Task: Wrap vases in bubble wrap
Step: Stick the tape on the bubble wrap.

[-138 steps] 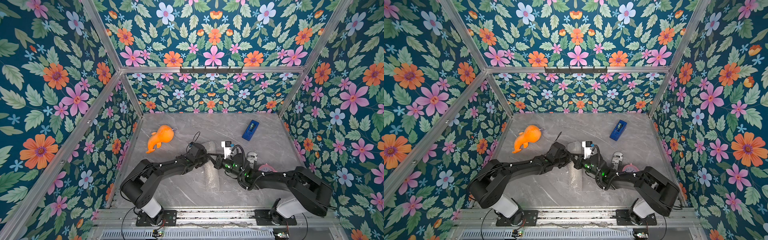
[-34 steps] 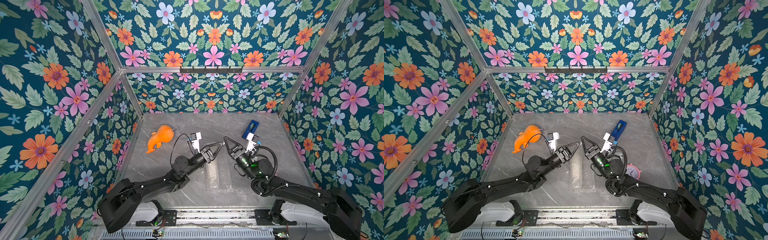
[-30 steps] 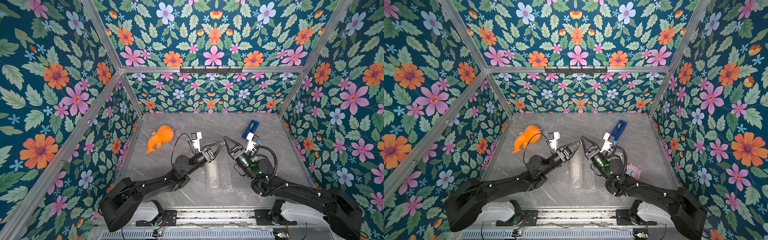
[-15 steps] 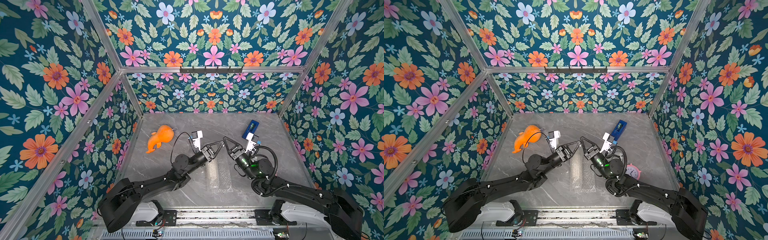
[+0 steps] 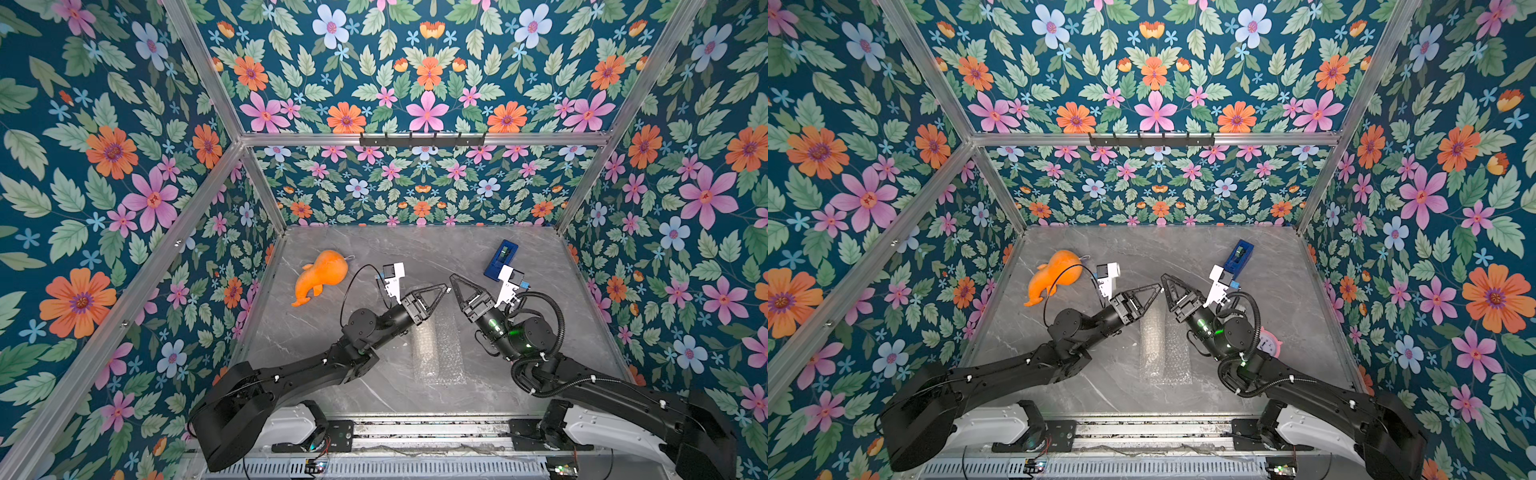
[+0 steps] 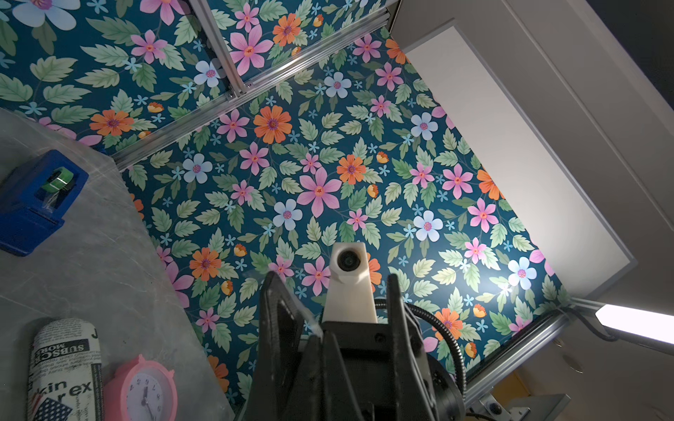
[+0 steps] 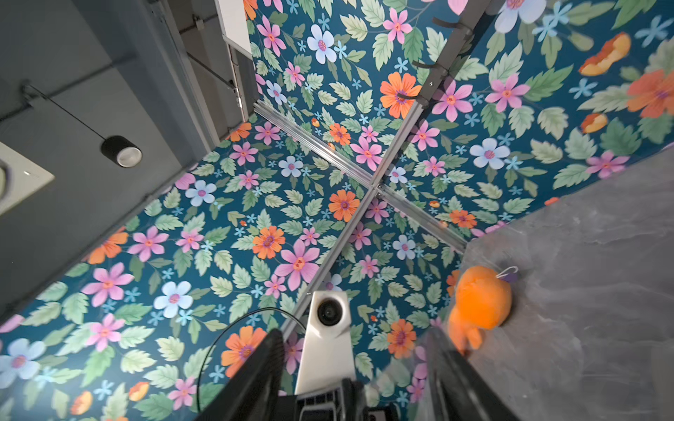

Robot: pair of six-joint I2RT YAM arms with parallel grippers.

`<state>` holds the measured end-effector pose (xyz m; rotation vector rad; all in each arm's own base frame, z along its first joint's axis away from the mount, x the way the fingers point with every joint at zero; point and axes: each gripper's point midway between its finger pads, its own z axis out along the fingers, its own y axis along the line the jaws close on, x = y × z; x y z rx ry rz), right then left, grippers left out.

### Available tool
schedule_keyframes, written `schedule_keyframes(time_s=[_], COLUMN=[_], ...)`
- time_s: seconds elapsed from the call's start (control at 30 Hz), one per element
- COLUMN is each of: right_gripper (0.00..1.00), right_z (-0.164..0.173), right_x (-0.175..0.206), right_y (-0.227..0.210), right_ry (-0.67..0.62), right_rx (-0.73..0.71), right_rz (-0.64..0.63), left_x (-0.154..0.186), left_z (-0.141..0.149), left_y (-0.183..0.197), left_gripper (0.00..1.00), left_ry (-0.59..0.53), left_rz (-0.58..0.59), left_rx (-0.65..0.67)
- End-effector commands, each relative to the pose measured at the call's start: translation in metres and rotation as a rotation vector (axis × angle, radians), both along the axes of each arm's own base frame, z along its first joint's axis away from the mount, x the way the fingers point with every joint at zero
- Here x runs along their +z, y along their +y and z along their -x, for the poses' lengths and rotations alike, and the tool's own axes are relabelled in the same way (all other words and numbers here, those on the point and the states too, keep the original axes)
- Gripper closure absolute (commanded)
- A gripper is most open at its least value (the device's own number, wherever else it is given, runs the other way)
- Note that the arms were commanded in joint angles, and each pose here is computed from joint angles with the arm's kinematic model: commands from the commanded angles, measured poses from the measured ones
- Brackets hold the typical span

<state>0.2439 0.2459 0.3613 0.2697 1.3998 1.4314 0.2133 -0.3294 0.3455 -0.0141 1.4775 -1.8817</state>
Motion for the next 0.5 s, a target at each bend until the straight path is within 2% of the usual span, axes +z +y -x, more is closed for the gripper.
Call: schedule_keyframes(time_s=[0.0, 0.1, 0.2, 0.3, 0.4, 0.47], right_gripper=[0.32, 0.23, 0.20, 0.17, 0.23, 0.32], right_z=[-0.008, -0.008, -0.007, 0.000, 0.013, 0.025], right_x=[-0.040, -0.057, -0.076, -0.097, -0.127, -0.148], right_y=[-0.017, -0.042, -0.065, -0.081, -0.103, -0.108], right_ry=[0.083, 0.144, 0.228, 0.319, 0.468, 0.538], right_rx=[-0.123, -0.189, -0.205, -0.190, -0.221, -0.190], right_rz=[0.253, 0.325, 0.354, 0.450, 0.557, 0.621], left_x=[-0.013, -0.015, -0.018, -0.025, -0.039, -0.052], left_z=[-0.003, -0.003, -0.003, -0.004, -0.010, -0.015], left_y=[0.000, 0.003, -0.002, -0.006, -0.006, -0.005], left_gripper=[1.00, 1.00, 1.00, 1.00, 1.00, 1.00], left_ry=[0.018, 0.029, 0.049, 0.072, 0.113, 0.143], left_rz=[-0.086, -0.114, -0.169, -0.241, -0.373, -0.482], left_rx=[0.027, 0.028, -0.005, -0.042, -0.059, -0.068])
